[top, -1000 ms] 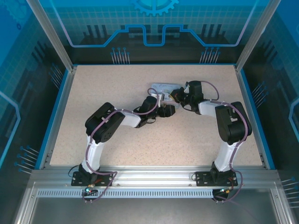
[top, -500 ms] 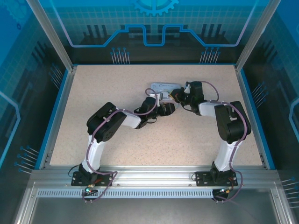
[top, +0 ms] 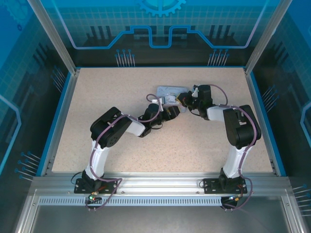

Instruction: Unlock the padlock with the key

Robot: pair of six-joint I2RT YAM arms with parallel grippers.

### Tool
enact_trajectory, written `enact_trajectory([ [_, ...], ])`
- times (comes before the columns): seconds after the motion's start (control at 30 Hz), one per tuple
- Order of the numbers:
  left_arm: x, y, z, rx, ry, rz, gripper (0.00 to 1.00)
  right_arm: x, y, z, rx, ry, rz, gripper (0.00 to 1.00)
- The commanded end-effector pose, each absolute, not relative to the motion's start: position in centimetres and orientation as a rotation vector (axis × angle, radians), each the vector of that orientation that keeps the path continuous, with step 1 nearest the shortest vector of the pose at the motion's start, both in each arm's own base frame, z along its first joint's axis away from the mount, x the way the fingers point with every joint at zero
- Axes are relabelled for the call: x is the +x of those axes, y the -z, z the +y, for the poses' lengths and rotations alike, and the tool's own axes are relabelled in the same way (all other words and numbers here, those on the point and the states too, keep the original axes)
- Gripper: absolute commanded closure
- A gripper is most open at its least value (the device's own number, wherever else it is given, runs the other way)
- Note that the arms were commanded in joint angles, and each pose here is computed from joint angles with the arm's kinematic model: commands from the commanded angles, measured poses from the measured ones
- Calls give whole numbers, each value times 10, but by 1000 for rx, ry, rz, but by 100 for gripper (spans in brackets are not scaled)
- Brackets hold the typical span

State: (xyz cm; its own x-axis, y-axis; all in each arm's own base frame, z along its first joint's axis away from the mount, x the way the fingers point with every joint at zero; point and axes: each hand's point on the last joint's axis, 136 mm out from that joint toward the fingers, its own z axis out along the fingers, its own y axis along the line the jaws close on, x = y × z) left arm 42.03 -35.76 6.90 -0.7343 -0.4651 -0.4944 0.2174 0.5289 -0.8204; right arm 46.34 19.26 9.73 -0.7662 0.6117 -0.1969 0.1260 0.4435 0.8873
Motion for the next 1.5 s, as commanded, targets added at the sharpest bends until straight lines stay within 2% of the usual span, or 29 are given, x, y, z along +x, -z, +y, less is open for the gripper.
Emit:
enact_trajectory([
  [0.0, 422, -71, -360, -215, 1253, 2037, 29, 435, -26, 179, 798, -1183, 2396, 100],
  [0.43, 413, -53, -369, -288, 1226, 2120, 42, 436, -24, 179, 795, -1194, 2394, 100],
  [0.73, 415, -40, -366, -361, 1179, 2173, 46, 436, -20, 176, 806, -1205, 2390, 100],
  [1.13, 417, -32, -363, -419, 1135, 2212, 66, 436, -17, 172, 814, -1220, 2382, 100],
  [1.47, 418, -32, -358, -444, 1128, 2194, 66, 436, -16, 170, 817, -1226, 2379, 100],
])
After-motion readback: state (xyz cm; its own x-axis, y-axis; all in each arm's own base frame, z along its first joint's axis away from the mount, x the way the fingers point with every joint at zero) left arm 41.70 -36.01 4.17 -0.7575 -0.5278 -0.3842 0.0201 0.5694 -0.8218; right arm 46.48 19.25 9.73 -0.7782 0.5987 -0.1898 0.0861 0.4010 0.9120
